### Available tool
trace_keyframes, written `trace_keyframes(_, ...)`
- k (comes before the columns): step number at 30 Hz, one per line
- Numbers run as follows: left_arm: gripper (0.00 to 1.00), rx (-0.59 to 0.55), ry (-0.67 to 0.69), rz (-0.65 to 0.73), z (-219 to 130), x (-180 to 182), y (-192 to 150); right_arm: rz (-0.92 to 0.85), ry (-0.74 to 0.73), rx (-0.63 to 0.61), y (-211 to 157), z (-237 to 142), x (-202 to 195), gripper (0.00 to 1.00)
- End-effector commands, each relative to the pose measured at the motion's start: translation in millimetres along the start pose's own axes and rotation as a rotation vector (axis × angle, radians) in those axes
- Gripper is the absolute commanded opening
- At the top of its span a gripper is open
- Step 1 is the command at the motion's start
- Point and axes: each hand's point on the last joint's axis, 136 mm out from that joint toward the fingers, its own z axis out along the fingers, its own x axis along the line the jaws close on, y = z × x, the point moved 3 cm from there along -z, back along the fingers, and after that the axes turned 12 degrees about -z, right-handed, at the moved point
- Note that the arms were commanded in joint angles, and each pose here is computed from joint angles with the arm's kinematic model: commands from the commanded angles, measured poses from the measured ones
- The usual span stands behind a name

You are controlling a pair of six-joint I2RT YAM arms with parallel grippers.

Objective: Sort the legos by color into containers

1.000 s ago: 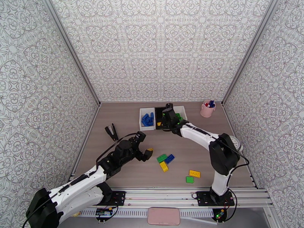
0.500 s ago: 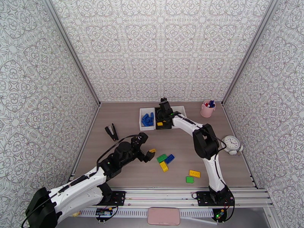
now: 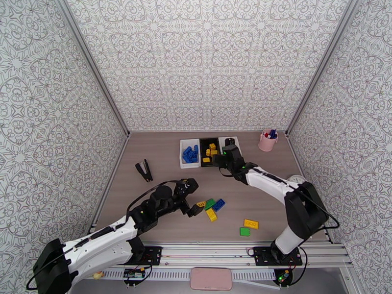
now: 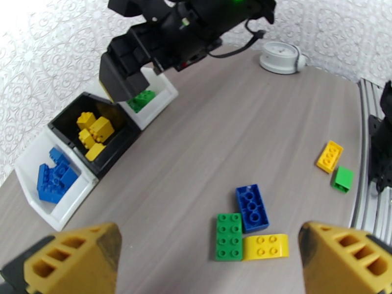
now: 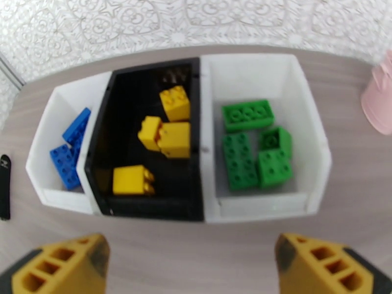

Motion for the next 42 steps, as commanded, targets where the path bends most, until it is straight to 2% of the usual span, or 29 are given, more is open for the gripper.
trace_keyframes(1,1.00,0.020,-0.101,0.056,1,-17,-6,0.061,-0.052,0.039,-31,-19,-14,0.93)
trace_keyframes(7,1.00,0.029,-0.225,0.094,-8,-35,-17,0.090,-0.165,0.168,-94,-68,-43,0.95)
trace_keyframes(11,1.00,0.031,-0.272,0.148,-12,-41,-28,0.152,-0.173,0.253,-140,-100,-52,0.94)
trace_keyframes(15,1.00,0.017,-0.333,0.202,-7,-46,-44,0.200,-0.161,0.315,-170,-118,-56,0.93)
trace_keyframes(17,1.00,0.029,-0.399,0.247,-8,-53,-46,0.215,-0.166,0.343,-181,-123,-57,0.93)
trace_keyframes(28,1.00,0.050,-0.412,0.240,-8,-46,-51,0.165,-0.150,0.514,-211,-128,-40,0.94)
trace_keyframes(32,1.00,0.055,-0.410,0.229,-7,-44,-52,0.173,-0.116,0.562,-220,-133,-31,0.86)
trace_keyframes(40,1.00,0.057,-0.414,0.211,-6,-40,-50,0.156,-0.100,0.658,-233,-143,-26,0.62)
trace_keyframes(42,1.00,0.057,-0.413,0.209,-6,-39,-50,0.162,-0.090,0.660,-234,-140,-24,0.60)
